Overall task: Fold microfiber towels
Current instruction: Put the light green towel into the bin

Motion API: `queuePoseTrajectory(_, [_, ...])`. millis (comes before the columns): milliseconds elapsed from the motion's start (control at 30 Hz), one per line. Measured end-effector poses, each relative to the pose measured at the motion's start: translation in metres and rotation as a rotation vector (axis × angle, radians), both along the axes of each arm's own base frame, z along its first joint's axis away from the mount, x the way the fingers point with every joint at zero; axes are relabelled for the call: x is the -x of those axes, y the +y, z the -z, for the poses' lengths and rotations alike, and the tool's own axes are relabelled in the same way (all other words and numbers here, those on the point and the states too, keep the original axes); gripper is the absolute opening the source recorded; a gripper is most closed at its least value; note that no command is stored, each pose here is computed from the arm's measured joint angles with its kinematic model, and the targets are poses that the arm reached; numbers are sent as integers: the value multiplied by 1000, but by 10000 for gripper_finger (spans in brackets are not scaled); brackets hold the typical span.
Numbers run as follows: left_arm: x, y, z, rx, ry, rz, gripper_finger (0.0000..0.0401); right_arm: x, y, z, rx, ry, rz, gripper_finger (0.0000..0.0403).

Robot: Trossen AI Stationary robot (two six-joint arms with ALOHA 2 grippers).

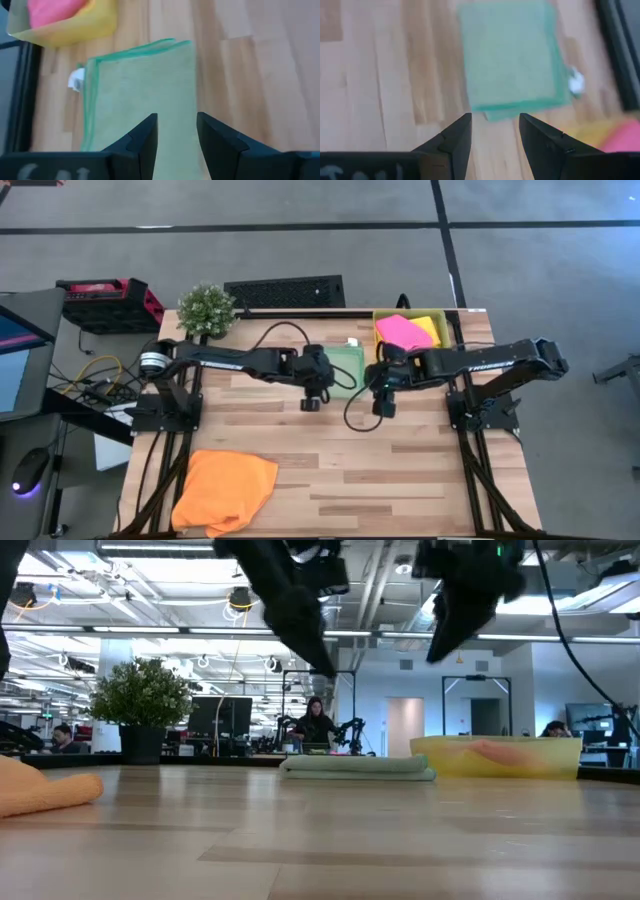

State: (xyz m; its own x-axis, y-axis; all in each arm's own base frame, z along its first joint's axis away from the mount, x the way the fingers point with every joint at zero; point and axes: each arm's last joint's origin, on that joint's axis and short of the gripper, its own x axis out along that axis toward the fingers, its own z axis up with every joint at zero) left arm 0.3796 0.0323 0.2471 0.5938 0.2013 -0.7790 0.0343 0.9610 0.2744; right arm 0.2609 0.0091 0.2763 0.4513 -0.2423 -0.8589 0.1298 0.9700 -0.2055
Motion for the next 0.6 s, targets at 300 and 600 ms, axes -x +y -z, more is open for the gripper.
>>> queuePoseTrajectory(300, [33,-21,-12,60,59,-18,131,-20,1,73,97,32,-317,188])
queuePoseTrajectory(600, [46,-23,-18,34,37,-109,131,-41,-24,125,98,200,-311,188])
